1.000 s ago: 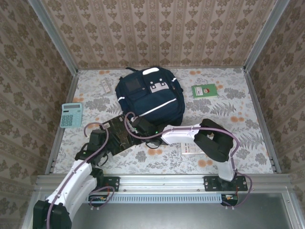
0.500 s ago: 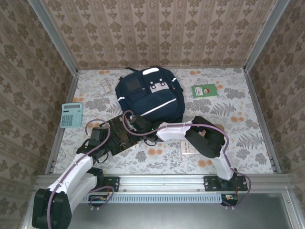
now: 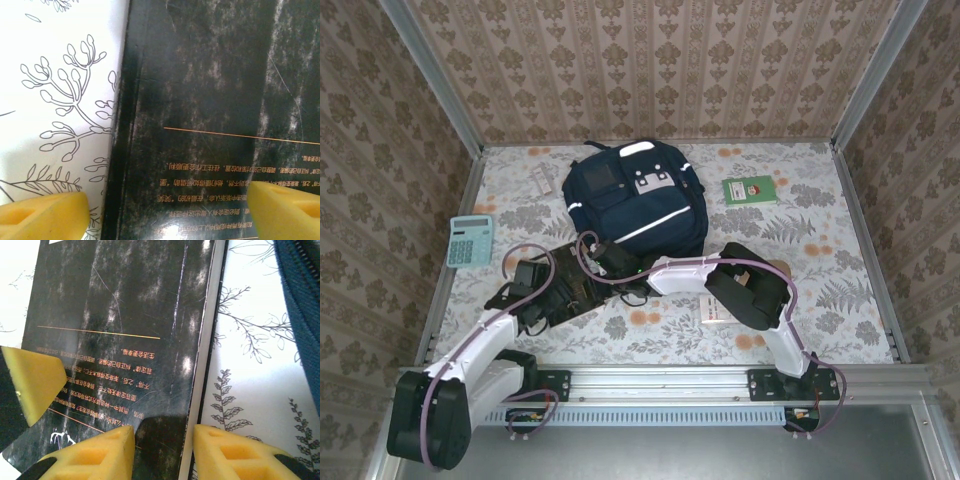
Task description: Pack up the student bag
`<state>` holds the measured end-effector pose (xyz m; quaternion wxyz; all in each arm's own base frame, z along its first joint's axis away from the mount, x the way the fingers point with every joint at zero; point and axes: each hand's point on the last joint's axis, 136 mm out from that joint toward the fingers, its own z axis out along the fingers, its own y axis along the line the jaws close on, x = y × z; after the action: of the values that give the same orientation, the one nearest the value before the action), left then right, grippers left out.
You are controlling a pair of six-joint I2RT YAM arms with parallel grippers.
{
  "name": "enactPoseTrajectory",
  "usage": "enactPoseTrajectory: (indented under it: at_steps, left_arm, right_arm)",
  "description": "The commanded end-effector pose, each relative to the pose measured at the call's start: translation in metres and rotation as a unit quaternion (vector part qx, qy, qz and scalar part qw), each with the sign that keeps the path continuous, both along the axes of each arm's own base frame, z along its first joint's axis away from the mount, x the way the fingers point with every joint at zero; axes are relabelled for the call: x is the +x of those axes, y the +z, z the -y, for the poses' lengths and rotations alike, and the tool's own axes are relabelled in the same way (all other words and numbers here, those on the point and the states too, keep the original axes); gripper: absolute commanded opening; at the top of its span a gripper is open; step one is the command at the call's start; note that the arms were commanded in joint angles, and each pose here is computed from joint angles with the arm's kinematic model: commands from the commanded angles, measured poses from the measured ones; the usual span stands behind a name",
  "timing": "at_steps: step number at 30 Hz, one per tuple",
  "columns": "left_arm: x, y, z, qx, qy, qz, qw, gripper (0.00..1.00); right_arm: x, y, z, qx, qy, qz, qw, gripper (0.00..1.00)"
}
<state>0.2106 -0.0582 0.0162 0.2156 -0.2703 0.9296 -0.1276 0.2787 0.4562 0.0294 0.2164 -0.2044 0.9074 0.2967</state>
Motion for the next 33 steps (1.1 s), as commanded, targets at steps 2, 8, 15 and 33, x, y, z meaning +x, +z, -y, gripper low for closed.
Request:
enactPoseTrajectory:
  at_steps: [2,8,15,33]
  left_arm:
    - [0.028,0.042,0.095,-0.209,-0.148,0.125,0.959,0.83]
    - [0.026,0.068,0.095,-0.201,-0.16,0.179,0.95,0.81]
    - [0.018,0.089,0.09,-0.203,-0.163,0.228,0.938,0.82]
    - [0.008,0.138,0.105,-0.246,-0.227,0.344,0.877,0.77]
  right_arm:
    - [-0.006,-0.005,-0.005,0.007,0.007,-0.022,1.0,0.38]
    - [-0.006,-0.002,-0.005,0.009,0.006,-0.022,1.0,0.38]
    - [-0.008,0.0,-0.007,0.016,0.009,-0.026,1.0,0.38]
    - [-0.014,0.005,-0.014,0.039,0.015,-0.047,0.998,0.38]
